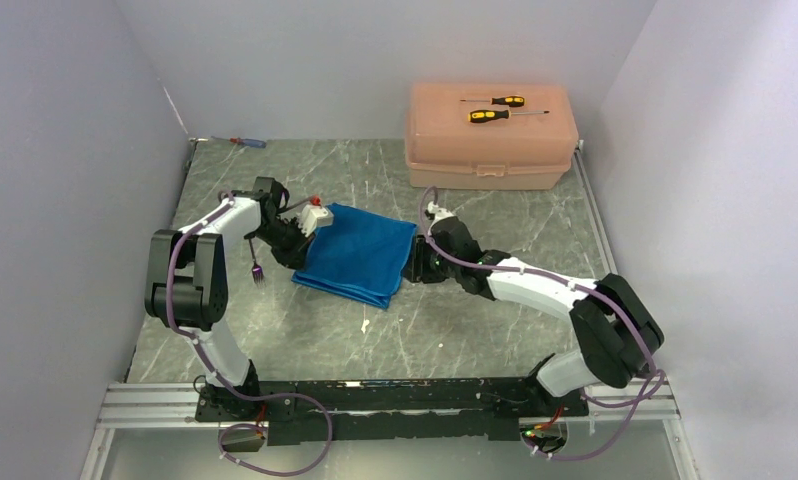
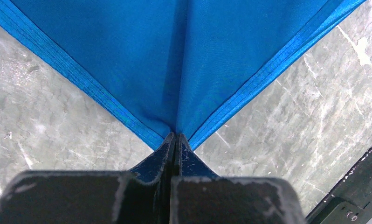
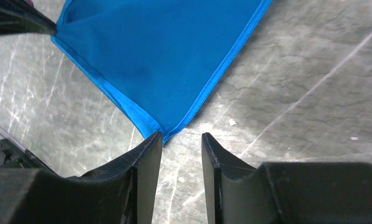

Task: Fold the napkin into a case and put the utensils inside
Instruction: Smooth out the upper triangle-folded napkin at the center of the board.

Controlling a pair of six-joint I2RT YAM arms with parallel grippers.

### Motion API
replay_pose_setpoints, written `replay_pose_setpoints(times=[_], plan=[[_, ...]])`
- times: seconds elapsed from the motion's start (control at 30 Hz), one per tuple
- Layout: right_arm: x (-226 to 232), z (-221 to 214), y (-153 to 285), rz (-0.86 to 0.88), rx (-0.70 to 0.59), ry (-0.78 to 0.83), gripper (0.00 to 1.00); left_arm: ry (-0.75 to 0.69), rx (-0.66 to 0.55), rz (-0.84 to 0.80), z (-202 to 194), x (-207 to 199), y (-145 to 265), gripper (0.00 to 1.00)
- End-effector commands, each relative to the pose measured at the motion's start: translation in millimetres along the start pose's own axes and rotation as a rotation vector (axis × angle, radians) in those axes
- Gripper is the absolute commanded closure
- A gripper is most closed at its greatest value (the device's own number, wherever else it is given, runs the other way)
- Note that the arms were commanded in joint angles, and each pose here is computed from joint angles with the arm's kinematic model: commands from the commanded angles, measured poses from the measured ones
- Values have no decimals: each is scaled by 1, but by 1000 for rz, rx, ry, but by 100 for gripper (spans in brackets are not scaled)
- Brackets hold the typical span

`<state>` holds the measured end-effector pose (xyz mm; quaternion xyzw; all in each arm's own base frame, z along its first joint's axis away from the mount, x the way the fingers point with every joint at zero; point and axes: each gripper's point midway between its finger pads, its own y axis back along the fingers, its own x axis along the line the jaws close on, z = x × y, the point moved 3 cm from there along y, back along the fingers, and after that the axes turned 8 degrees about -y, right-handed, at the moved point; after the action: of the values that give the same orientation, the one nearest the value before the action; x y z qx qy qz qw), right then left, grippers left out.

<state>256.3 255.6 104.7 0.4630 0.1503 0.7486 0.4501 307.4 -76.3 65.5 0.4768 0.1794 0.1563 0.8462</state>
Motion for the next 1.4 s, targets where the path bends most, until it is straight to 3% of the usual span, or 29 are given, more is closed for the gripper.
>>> replay_pose_setpoints(times=[0.0,0.17,0.57,0.93,1.37], plan=[[11,-9,-9,22,17,47,62,11,-9,12,4,1,10,97],[11,-6,-13,11,-7,40,64,37,-14,0,0,3,7,97],[-8,61,-35,-21,-98,-5,72,116,-46,-34,-7,8,1,97],[17,105,-70,46,-143,-21,76,129,-35,-25,-15,12,-10,97],[-17,106,-108,226,-45,-175,92,105,-11,-6,-19,16,-12,97]])
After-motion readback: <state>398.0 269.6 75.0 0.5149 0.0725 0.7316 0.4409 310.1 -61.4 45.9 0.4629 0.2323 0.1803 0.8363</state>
